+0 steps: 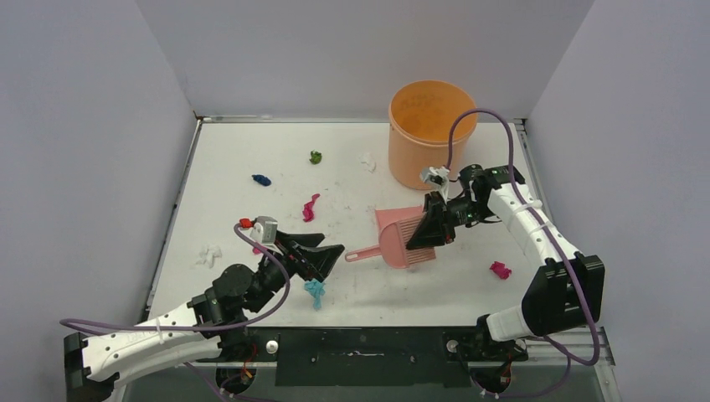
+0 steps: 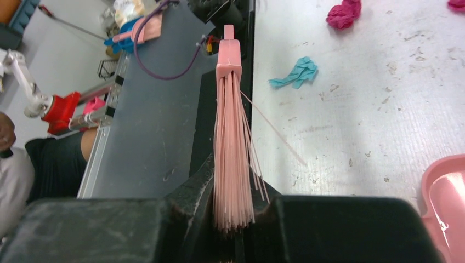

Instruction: Sweep away the paper scraps from the table

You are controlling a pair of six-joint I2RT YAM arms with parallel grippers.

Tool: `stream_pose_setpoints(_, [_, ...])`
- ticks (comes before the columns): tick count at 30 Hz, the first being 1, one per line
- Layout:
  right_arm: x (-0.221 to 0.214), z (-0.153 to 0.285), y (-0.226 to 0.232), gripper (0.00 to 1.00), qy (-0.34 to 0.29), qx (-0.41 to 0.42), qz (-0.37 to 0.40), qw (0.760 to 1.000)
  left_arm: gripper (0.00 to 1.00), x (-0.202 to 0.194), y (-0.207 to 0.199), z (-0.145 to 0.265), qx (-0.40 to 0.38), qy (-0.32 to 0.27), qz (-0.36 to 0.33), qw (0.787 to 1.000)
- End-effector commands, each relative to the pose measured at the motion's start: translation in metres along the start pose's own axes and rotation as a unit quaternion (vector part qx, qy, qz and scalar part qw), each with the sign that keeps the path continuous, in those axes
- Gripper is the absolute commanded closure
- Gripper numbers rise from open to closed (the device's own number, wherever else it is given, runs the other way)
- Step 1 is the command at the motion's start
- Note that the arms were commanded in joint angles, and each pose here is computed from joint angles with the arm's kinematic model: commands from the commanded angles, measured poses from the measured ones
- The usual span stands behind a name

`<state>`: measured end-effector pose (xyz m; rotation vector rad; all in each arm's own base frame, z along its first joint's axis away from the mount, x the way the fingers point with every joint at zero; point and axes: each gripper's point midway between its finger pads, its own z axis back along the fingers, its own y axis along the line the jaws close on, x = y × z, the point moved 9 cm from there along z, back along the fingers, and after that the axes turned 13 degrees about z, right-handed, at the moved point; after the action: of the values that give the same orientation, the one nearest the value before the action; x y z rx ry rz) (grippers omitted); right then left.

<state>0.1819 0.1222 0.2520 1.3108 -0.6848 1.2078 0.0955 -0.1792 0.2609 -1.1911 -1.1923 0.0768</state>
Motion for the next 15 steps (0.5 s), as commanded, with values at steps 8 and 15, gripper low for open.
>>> stream_pose_setpoints(8, [0.01, 0.007, 0.004, 0.95, -0.085, -0.001, -0.041, 0.995, 0.41, -0.015, -0.015, -0.021, -0.054, 0.002, 0.1, 0.994])
stream_pose_setpoints(15, [0.009, 0.008, 0.006, 0.95, -0.088, -0.005, -0.054, 0.995, 0.51, -0.026, -0.021, -0.034, -0.063, 0.037, 0.084, 0.994])
